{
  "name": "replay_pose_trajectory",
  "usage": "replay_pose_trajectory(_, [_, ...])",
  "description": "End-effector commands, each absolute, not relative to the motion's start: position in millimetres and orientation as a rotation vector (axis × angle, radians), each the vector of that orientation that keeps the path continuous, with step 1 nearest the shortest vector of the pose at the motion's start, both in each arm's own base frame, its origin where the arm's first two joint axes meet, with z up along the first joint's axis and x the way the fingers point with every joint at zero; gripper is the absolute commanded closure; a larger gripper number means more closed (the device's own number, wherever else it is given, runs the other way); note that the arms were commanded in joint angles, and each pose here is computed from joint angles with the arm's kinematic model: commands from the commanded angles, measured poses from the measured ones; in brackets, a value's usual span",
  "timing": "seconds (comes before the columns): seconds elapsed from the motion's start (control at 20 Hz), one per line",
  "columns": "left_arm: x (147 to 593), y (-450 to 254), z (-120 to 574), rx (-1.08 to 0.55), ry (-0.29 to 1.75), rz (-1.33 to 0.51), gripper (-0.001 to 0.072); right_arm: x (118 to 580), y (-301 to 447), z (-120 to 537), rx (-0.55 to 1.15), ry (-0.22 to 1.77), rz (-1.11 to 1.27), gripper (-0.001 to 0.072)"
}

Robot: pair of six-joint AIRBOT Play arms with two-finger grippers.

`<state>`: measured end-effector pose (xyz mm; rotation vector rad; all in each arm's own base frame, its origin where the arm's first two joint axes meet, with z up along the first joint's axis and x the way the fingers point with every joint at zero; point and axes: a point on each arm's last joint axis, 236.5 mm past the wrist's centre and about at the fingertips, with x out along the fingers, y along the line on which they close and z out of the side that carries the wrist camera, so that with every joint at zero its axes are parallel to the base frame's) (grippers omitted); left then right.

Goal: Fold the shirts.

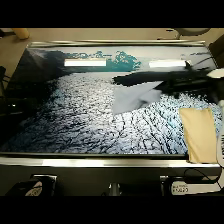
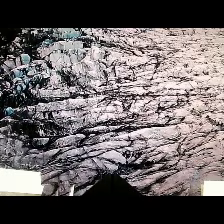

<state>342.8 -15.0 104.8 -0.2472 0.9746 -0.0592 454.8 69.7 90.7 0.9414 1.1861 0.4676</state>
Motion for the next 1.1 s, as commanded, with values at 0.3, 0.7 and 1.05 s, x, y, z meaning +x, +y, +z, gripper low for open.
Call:
replay_pose_trajectory(0.3, [348,-14,108,-0.235,0.95,-0.062,0.0684,369,-175,134,1.128,1.009,-0.102,0.0694])
replay_pose_trajectory(0.7, [348,-14,108,-0.234,0.949,-0.062,0.0684,287,-226,107,1.087,1.159,-0.534,0.0694])
replay_pose_trajectory(1.05, [348,-34,110,-0.226,0.944,-0.116,0.0684,150,-231,37,0.91,1.589,-0.929,0.0693])
